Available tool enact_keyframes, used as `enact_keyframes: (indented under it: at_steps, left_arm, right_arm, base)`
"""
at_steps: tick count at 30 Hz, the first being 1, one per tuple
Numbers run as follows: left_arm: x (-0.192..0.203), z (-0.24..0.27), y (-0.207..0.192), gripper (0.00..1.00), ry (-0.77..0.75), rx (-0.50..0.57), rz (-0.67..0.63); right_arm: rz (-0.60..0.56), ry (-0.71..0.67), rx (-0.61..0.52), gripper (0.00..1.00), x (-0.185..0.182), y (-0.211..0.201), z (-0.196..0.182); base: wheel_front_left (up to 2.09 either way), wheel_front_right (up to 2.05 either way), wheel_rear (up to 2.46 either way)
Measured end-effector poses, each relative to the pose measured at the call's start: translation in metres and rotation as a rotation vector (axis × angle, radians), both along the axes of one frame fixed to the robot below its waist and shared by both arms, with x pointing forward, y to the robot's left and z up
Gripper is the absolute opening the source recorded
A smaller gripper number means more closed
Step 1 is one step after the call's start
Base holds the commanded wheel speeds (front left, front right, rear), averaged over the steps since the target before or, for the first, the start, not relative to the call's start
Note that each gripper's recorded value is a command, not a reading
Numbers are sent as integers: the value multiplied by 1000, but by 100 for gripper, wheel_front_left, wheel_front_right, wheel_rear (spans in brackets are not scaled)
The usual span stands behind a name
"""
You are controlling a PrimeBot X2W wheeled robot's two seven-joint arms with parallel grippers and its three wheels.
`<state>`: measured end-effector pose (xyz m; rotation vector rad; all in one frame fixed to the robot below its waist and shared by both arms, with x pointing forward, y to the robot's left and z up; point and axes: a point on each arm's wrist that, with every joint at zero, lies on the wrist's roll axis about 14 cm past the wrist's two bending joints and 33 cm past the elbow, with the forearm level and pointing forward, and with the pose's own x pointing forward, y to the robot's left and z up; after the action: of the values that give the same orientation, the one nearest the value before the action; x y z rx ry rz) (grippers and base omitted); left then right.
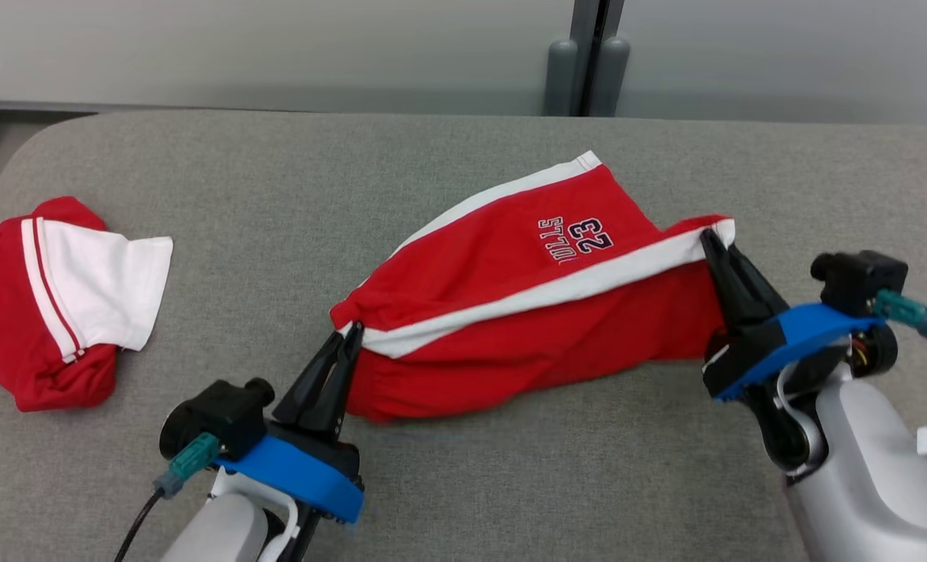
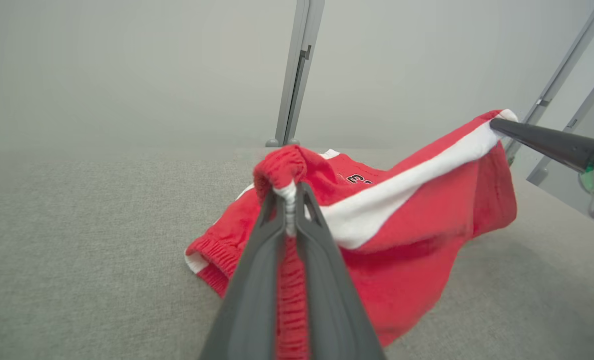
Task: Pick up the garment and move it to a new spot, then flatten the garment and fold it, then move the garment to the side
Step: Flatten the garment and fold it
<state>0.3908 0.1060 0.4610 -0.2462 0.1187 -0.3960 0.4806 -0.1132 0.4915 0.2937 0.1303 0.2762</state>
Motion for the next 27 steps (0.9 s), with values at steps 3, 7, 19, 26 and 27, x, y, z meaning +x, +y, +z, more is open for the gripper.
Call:
enact_keyframes:
  at_steps: [3, 7, 19, 26, 27]
  left_arm:
    - [15, -2, 6, 0, 5, -1, 24]
    - [36, -7, 12, 0, 15, 2, 49]
    - [66, -31, 25, 0, 80, 1, 114]
    - [64, -32, 20, 100, 78, 32, 97]
    - [63, -30, 21, 100, 72, 39, 97]
  right_arm:
    - [16, 17, -18, 0, 31, 9, -3]
    - [27, 48, -27, 0, 68, 21, -10]
    - [45, 152, -108, 0, 119, 47, -50]
    - [42, 125, -110, 100, 120, 54, -43]
    - [43, 121, -109, 100, 119, 55, -41]
  base:
    - [0, 0, 0]
    - [0, 0, 0]
    - [0, 0, 0]
    - [0, 0, 0]
    - [0, 0, 0]
